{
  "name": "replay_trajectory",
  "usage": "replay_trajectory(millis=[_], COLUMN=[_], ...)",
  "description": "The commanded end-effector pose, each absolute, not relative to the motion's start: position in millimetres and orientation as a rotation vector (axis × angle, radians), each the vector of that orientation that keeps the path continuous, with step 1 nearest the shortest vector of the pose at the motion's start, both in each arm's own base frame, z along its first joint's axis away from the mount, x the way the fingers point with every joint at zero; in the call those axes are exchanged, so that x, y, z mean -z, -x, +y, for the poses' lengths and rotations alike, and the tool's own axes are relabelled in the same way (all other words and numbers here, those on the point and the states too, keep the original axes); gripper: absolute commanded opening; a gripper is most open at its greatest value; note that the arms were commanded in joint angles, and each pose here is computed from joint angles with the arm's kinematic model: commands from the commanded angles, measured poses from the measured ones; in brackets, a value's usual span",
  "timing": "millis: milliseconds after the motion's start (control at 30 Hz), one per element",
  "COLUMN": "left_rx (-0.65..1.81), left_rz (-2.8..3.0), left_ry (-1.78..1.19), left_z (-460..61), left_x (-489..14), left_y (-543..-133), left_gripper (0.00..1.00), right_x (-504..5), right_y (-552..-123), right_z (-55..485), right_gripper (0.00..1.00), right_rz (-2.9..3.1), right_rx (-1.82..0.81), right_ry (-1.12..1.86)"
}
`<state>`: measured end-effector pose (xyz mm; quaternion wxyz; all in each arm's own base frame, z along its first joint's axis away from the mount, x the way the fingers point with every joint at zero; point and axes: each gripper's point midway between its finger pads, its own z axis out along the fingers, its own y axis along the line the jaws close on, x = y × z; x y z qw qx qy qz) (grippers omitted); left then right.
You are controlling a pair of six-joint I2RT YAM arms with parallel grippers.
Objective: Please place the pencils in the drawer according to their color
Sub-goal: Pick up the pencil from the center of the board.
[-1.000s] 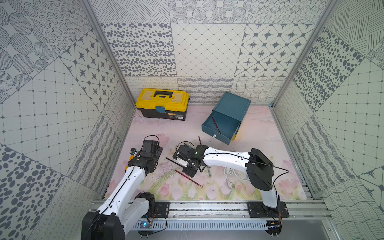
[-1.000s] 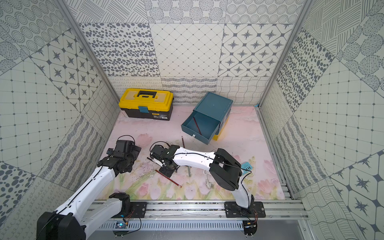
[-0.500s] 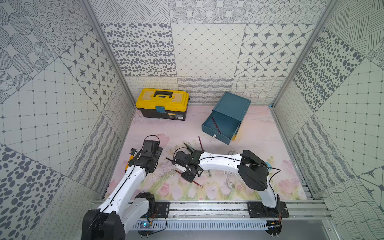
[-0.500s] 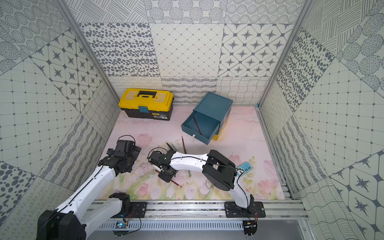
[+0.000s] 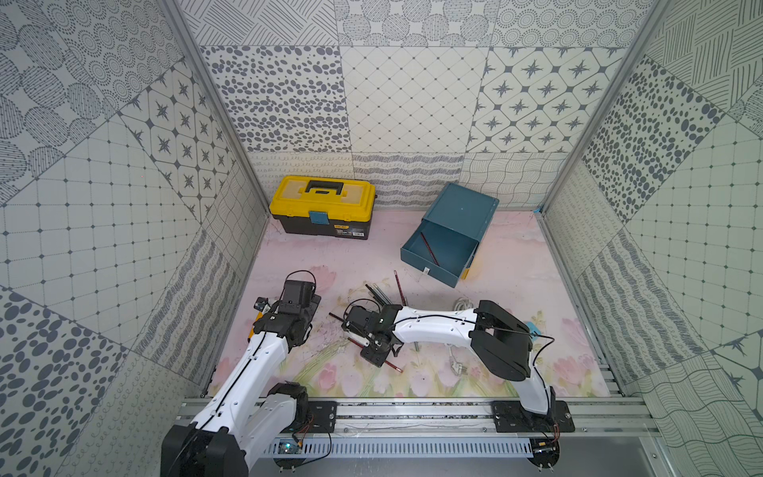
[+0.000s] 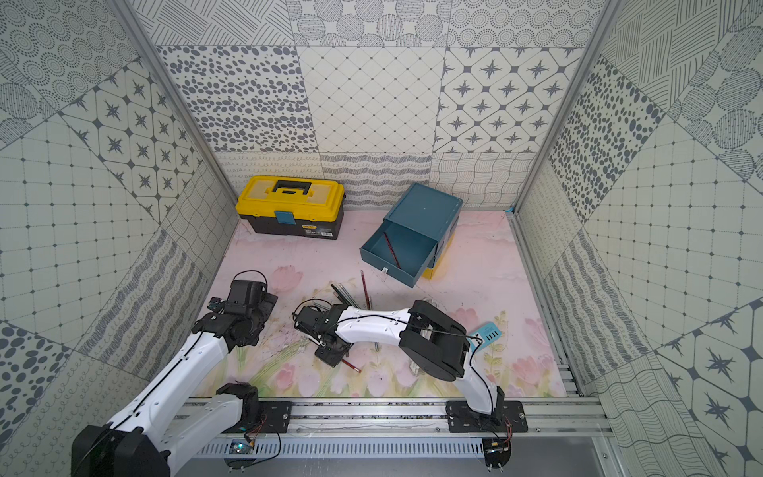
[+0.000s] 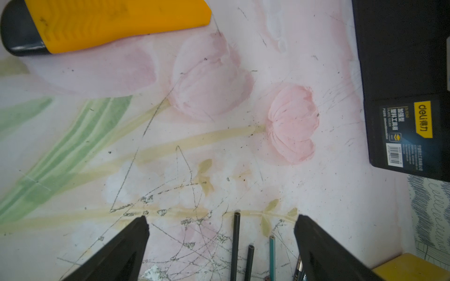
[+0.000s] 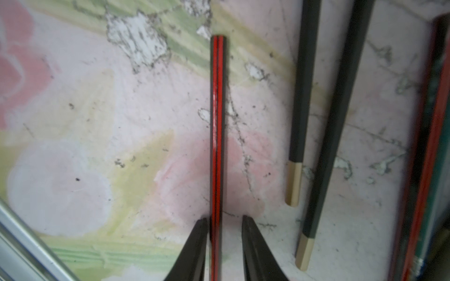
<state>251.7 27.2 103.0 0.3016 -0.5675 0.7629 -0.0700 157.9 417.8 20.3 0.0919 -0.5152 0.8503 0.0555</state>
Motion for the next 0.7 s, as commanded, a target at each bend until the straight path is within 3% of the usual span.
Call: replay_trajectory(millis=[0, 500, 667], left_rx=[0.127, 0.130, 0.113], left_rz=[2.018, 1.997, 1.996], left_ry=[1.524, 1.532, 1.530], left_z=[34.5, 36.0, 37.7], left_x=[-102.4, -105.2, -106.0], left_y=[-243.8, -244.3, -243.8], left_gripper=[0.99, 0.99, 0.99], right_x=[13.3, 26.4, 7.1], right_y=[-152.7, -145.6, -156.1], right_z=[396.3, 371.4, 380.5], right_gripper=[0.29, 0.00, 0.00], right_rz=[2.611, 2.683, 2.611], right_rx=[-0.011, 0.109, 0.087], right_ry=[1.554, 1.572, 1.551])
